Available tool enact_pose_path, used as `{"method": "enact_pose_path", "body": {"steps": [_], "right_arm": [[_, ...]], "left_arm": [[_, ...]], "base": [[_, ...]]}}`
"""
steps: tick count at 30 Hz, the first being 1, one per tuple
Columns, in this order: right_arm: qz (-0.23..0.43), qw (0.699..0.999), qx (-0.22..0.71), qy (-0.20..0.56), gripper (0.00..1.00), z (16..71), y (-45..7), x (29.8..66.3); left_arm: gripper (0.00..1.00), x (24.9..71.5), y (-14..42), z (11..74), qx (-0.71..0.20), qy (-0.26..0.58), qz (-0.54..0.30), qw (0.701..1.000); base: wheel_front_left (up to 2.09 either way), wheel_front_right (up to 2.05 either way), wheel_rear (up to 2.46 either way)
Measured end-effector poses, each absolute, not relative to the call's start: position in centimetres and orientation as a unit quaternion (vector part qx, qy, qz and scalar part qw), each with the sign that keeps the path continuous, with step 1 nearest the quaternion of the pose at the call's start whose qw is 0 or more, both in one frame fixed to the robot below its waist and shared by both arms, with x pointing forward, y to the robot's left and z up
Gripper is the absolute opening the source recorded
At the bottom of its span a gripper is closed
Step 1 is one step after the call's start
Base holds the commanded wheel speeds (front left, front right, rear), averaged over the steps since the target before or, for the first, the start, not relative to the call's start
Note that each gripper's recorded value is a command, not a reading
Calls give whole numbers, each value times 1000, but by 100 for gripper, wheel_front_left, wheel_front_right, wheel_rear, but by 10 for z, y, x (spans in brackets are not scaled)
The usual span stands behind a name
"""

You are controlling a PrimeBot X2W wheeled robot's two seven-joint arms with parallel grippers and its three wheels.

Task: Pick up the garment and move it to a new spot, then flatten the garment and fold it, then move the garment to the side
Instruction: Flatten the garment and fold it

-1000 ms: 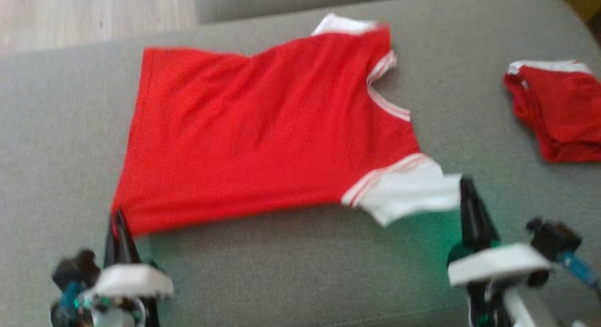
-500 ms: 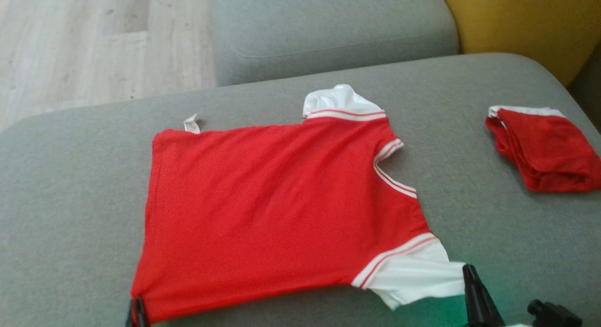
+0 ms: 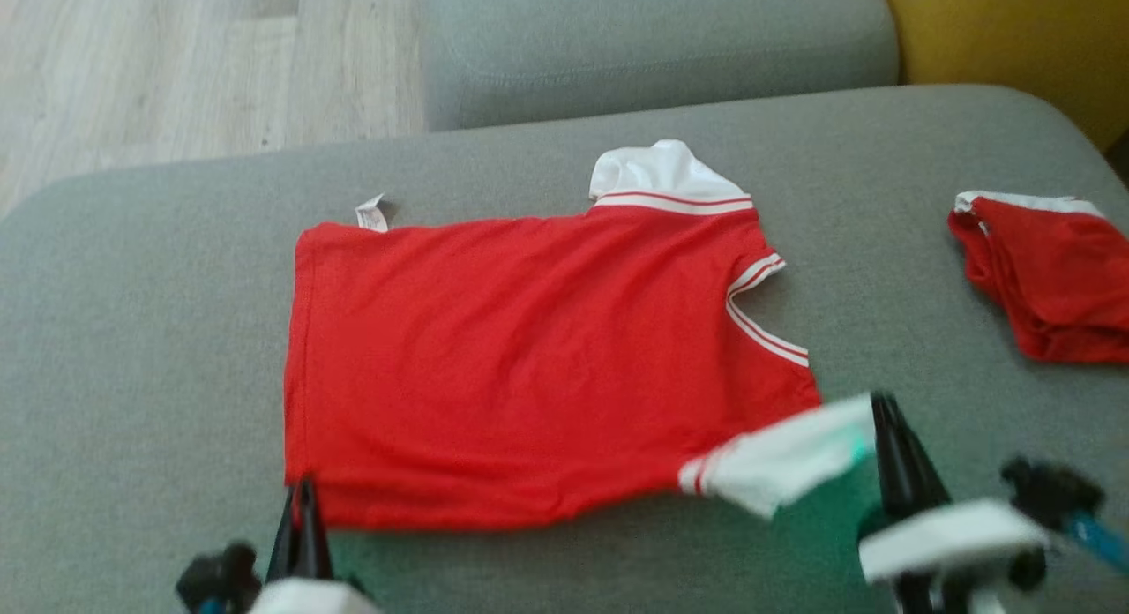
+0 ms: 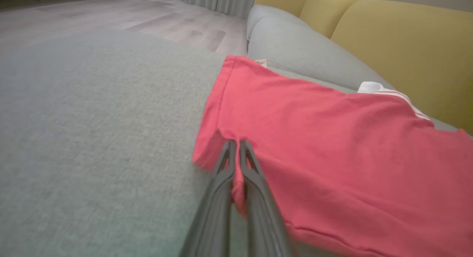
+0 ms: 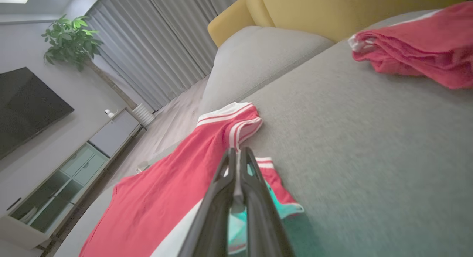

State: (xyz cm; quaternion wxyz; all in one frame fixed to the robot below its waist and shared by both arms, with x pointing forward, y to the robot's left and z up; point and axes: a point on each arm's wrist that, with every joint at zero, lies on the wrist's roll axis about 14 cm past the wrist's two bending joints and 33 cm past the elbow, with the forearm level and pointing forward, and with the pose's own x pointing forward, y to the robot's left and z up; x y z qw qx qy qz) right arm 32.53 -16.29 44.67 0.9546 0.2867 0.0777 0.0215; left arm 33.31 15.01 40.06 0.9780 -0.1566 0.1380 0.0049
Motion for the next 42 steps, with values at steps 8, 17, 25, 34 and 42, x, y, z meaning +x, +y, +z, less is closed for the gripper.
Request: {"method": "enact_pose_path", "body": {"steps": [8,17,25,34,42], "right_arm": [[51,960,252,110,0,445,-151,379],[38,963,237,125,0,437,-157,427],[20,963,234,132,53,426,-162,447],[9,987,160,30,100,471,-185,464],[0,986,128,111,100,410,-182,404]], "left_arm": [[0,373,147,403,-141,141,11,980],[0,405,157,401,-124,145,29,981],[35,422,158,398,-118,152,28,981],[100,427,186,421,-121,105,88,983],[100,380,181,369,-114,187,84,972]], "base": [[0,0,0],[0,0,0],[0,0,0],[0,0,0],[0,0,0]]}}
